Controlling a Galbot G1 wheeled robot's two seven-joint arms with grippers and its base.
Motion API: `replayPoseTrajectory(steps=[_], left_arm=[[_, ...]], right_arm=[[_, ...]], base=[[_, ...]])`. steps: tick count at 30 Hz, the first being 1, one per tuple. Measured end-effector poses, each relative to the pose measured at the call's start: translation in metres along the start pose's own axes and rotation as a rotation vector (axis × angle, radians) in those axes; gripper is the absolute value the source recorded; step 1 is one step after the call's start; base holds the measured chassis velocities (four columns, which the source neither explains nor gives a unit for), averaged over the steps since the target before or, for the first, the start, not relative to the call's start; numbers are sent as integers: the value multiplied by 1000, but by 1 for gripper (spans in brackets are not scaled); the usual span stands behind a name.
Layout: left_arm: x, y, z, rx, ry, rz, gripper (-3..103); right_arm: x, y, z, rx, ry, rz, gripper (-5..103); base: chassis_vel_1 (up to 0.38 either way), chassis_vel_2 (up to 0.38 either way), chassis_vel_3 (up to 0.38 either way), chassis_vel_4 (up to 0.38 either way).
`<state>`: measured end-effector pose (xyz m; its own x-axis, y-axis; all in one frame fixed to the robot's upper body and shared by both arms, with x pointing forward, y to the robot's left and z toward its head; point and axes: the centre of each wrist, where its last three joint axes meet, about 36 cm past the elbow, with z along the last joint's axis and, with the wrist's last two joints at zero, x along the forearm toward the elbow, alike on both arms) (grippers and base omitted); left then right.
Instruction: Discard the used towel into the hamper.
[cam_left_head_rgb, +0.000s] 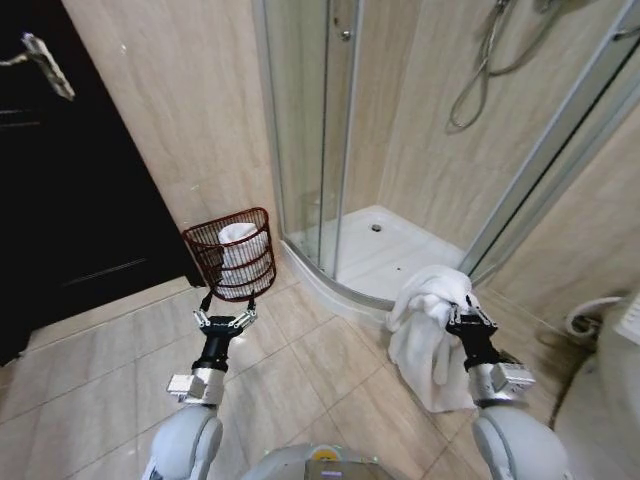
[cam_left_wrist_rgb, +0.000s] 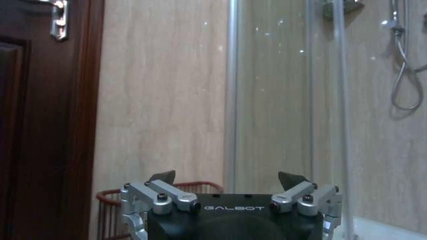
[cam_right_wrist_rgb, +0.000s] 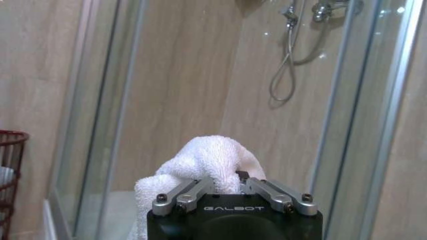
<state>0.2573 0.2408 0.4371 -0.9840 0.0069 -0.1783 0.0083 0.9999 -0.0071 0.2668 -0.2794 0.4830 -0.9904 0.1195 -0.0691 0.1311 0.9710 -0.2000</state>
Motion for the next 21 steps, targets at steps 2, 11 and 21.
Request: replayPoseTrajectory(steps=[2,11,21], left_arm=[[0,0,0,0,2,0,100],[-1,1,1,-5,7,1,100],[-1,2,3,-5,11,1,100]], right_arm=[[0,0,1,-2,1,-2,10],[0,3,6,-14,7,-8,10],[-3,5,8,-4,6,-14,10]], base=[[170,181,-134,-136],[123,120,-18,-27],[60,73,118,113]])
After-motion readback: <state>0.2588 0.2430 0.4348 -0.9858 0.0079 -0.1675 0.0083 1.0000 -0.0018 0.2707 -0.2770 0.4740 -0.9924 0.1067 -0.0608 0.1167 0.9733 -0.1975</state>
